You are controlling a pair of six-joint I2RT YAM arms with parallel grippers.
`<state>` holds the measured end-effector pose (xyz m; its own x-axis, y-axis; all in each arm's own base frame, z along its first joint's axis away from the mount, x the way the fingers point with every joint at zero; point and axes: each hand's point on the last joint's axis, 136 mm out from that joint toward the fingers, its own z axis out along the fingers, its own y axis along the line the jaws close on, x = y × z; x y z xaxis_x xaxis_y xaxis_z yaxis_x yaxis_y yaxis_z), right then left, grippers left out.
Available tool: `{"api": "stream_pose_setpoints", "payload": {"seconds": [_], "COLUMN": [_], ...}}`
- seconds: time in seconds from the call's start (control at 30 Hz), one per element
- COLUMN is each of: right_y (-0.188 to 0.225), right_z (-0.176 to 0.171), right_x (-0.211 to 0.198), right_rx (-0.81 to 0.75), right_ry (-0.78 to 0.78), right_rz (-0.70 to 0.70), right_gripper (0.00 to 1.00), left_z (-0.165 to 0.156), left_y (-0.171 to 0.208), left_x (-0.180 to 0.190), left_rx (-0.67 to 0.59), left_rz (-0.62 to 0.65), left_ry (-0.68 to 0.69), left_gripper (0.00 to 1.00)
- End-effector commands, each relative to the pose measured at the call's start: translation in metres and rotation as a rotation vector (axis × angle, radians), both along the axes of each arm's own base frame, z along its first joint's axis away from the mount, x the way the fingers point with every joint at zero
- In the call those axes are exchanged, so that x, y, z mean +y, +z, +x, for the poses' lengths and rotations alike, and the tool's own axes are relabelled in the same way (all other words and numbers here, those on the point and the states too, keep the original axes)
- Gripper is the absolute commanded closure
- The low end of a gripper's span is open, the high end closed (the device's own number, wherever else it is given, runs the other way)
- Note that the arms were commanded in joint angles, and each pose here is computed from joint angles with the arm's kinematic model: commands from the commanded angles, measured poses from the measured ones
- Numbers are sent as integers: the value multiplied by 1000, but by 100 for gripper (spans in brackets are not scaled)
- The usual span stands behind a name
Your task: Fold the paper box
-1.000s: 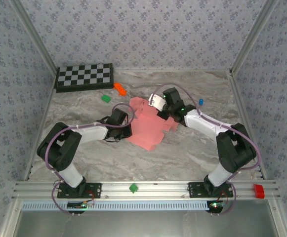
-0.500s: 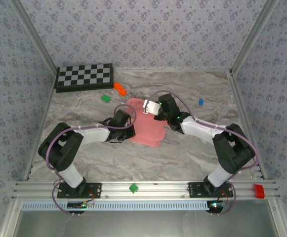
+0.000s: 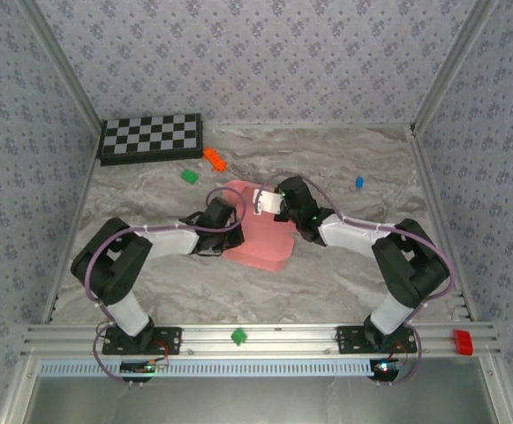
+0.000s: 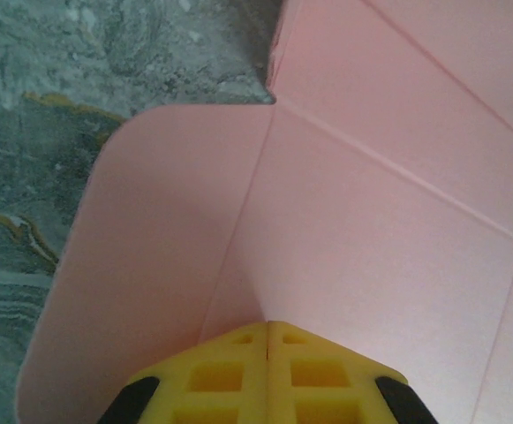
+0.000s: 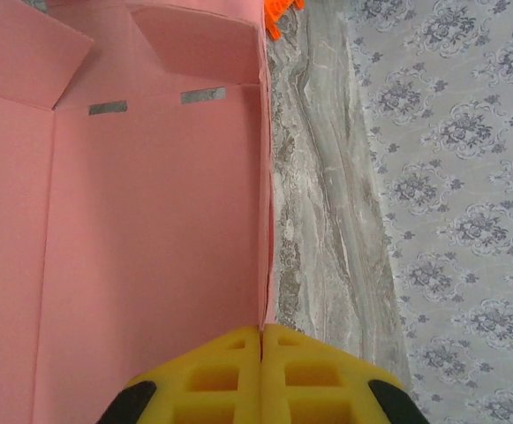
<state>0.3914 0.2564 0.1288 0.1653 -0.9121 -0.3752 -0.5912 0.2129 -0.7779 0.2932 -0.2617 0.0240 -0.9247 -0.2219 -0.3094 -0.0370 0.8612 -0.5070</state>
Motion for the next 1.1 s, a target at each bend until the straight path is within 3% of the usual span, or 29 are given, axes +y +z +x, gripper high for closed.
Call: {"api": "stream_pose_setpoints", "payload": {"seconds": [0.0,0.53,1.07], "right_y": [-6,1,-7], "right_z": [-1,-2,-2], "right_x": [2,7,6], "right_rx": [-21,-130,-164], "right_ry": [7,25,37], "right_rz": [-26,-70,-138], "right_gripper": [100,100,100], "left_z": [3,5,10], "left_y": [-1,-22,-4], "left_x": [-6,-5,-15], "left_rx": [-1,19,-15], "left_rz": [-11,11,-16], "left_ry": [5,21,-17], "left_gripper": [100,100,100]}}
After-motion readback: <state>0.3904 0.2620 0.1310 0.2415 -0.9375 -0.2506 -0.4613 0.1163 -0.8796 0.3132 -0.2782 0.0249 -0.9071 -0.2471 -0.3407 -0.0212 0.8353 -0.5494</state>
